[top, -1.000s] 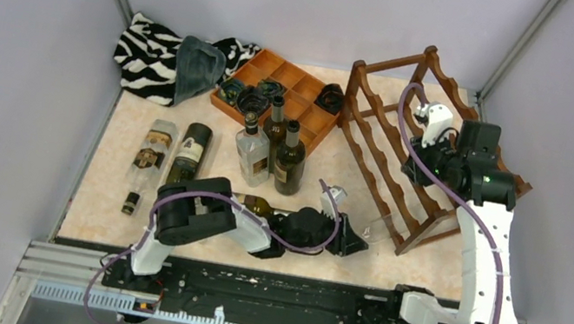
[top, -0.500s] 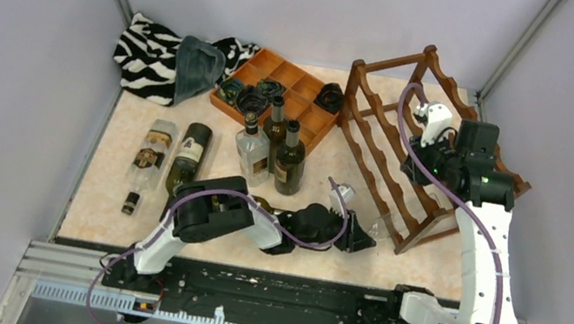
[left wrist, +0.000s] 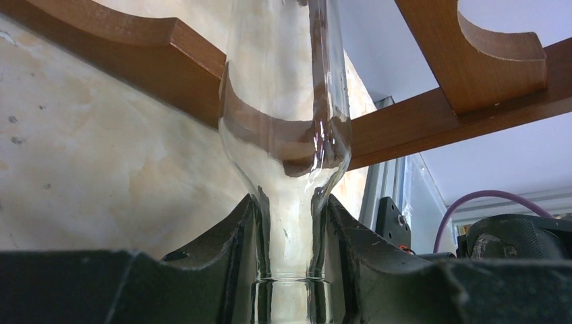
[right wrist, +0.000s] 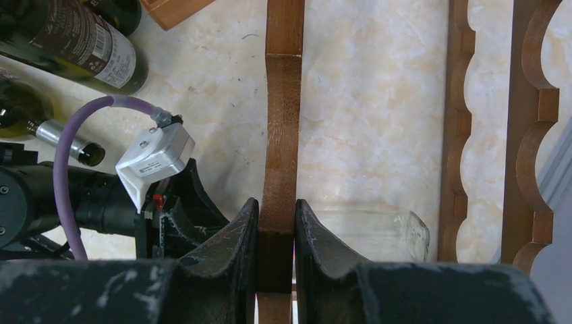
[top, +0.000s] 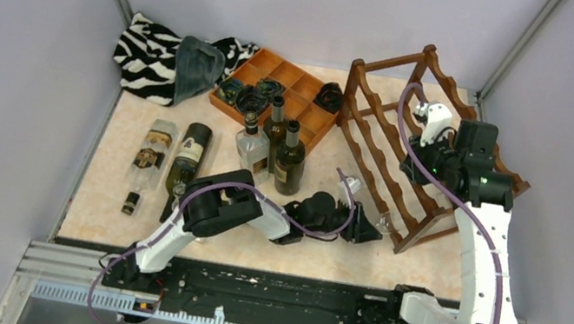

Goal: Put the wine bottle on the wine rack
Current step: Place the wine bottle in the wine rack.

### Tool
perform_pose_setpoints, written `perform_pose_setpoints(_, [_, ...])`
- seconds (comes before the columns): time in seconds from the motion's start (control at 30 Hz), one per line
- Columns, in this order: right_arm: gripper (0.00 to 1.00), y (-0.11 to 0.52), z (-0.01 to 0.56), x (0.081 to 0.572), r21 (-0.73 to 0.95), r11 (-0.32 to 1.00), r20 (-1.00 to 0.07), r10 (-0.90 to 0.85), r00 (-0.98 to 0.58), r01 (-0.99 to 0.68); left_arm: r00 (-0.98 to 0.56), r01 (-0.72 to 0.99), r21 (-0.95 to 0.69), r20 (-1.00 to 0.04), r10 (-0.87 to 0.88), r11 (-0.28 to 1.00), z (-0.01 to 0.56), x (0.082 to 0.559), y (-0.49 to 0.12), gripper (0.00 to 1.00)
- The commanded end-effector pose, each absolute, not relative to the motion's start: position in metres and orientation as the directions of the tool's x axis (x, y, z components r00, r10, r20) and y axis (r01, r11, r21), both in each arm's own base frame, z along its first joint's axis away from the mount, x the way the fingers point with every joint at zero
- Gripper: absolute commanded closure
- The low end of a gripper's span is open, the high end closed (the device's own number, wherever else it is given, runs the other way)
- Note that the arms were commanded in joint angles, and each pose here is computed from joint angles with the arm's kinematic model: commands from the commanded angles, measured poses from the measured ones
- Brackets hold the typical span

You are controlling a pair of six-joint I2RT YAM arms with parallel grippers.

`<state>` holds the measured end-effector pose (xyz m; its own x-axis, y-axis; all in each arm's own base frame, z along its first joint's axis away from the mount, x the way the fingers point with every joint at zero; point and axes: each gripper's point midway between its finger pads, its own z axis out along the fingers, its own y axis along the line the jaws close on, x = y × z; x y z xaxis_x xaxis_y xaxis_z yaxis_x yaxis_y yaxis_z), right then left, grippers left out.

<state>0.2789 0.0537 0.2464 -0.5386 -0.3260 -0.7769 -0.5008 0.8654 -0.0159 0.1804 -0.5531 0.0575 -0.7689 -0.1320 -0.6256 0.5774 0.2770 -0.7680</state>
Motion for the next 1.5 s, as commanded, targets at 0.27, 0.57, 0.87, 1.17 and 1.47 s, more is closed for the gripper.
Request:
perform_pose_setpoints(0.27, [1.00,0.099,0.263,0.284,0.030,0.753,-0.856,-0.320,-0.405,-0.657,-0.769,0.610,-0.757,-0.637,-0.055,0.235,0.040,0.195,-0.548,1.00])
perform_pose_setpoints(0.57, [1.00,0.100,0.263,0.283,0.031,0.752,-0.857,-0.319,-0.404,-0.659,-0.779,0.601,-0.772,-0.624,-0.065,0.208,0.049,0.201,-0.561,1.00])
perform_pose_setpoints(0.87, [1.00,0.101,0.262,0.282,0.040,0.748,-0.857,-0.315,-0.407,-0.663,-0.785,0.589,-0.781,-0.614,-0.083,0.206,0.053,0.207,-0.571,1.00])
perform_pose_setpoints(1.17, [1.00,0.103,0.260,0.280,0.047,0.742,-0.858,-0.314,-0.408,-0.669,-0.798,0.571,-0.793,-0.597,-0.086,0.214,0.037,0.210,-0.576,1.00])
perform_pose_setpoints(1.47, [1.00,0.104,0.258,0.281,0.048,0.741,-0.855,-0.316,-0.411,-0.670,-0.817,0.541,-0.802,-0.573,-0.070,0.253,0.013,0.209,-0.572,1.00])
